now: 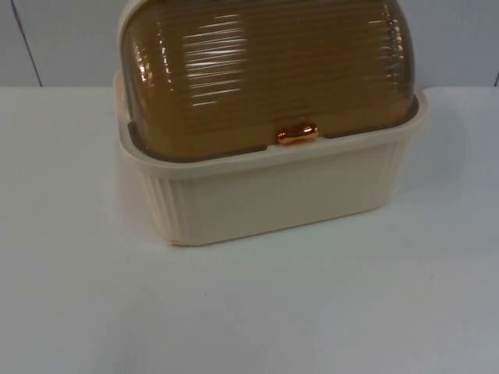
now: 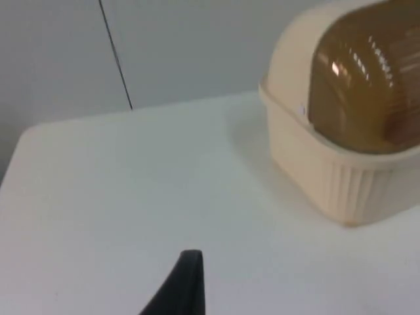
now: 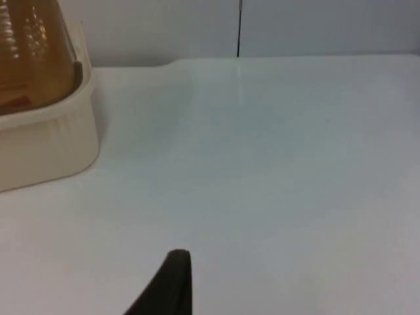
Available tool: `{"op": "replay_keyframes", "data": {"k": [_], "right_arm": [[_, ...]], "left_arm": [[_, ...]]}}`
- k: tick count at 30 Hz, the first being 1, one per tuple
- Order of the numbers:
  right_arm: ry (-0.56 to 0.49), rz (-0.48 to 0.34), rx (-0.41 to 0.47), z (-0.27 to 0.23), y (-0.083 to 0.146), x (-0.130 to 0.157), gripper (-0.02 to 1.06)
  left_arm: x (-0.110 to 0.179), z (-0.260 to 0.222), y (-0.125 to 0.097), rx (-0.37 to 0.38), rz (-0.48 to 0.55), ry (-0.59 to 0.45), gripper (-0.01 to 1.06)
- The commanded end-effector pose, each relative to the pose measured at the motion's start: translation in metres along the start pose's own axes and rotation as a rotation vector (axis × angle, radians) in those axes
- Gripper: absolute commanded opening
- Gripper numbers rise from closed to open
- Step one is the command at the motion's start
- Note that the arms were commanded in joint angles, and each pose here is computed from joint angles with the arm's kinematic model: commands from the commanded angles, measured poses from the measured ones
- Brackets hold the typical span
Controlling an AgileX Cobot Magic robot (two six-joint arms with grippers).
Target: Open the box lid with the left hand, place the block into the box with the right hand, then close the box lid with the left hand.
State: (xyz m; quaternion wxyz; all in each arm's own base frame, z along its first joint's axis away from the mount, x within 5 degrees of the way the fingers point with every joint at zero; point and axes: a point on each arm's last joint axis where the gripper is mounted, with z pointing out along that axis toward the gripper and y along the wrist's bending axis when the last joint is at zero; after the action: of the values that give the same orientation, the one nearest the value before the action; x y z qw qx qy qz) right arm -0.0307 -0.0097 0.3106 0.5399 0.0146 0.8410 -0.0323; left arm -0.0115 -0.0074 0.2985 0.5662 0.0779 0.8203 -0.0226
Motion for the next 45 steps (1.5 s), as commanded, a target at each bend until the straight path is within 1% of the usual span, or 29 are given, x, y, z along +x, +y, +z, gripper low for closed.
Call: {"op": "replay_keyframes", "data": {"k": [1,2,7,13,19,20,23,33,34,39,42,45], "right_arm": [[0.005,-0.009,-0.008,0.008,0.001,0.003,1.05],[0.018,-0.01,-0.008,0.011,0.001,0.006,1.05],[0.079,-0.016,-0.011,0.027,0.003,0.018,1.05],[0.054,-0.019,-0.01,0.031,0.003,0.017,1.05],[0.045,0.008,-0.04,0.034,0.006,0.018,1.05],[0.048,-0.005,-0.052,0.034,0.008,0.018,1.05],[0.048,-0.009,-0.057,0.034,0.008,0.018,1.05],[0.046,-0.009,-0.057,0.034,0.008,0.018,1.05],[0.046,0.001,-0.059,0.034,0.008,0.018,1.05],[0.047,0.005,-0.058,0.034,0.008,0.018,1.05],[0.047,0.005,-0.058,0.034,0.008,0.018,1.05],[0.047,0.008,-0.058,0.034,0.008,0.018,1.05]], "left_arm": [[0.007,0.008,-0.001,0.018,-0.014,0.025,1.05],[0.009,0.009,-0.001,0.017,-0.013,0.037,1.05],[0.008,0.009,0.0,0.013,-0.011,0.035,1.05],[0.009,0.008,0.0,0.009,-0.014,0.044,1.05],[0.02,0.014,0.0,0.009,-0.011,0.127,1.05],[0.02,0.014,0.0,0.008,-0.013,0.126,1.05],[0.02,0.014,0.002,-0.015,-0.031,0.129,1.05],[0.02,0.014,0.003,-0.017,-0.03,0.129,1.05],[0.02,0.014,0.003,-0.017,-0.03,0.129,1.05],[0.02,0.014,0.002,-0.008,-0.034,0.128,1.05],[0.021,0.014,0.004,-0.034,-0.007,0.131,1.05],[0.021,0.014,0.005,-0.039,-0.011,0.132,1.05]]}}
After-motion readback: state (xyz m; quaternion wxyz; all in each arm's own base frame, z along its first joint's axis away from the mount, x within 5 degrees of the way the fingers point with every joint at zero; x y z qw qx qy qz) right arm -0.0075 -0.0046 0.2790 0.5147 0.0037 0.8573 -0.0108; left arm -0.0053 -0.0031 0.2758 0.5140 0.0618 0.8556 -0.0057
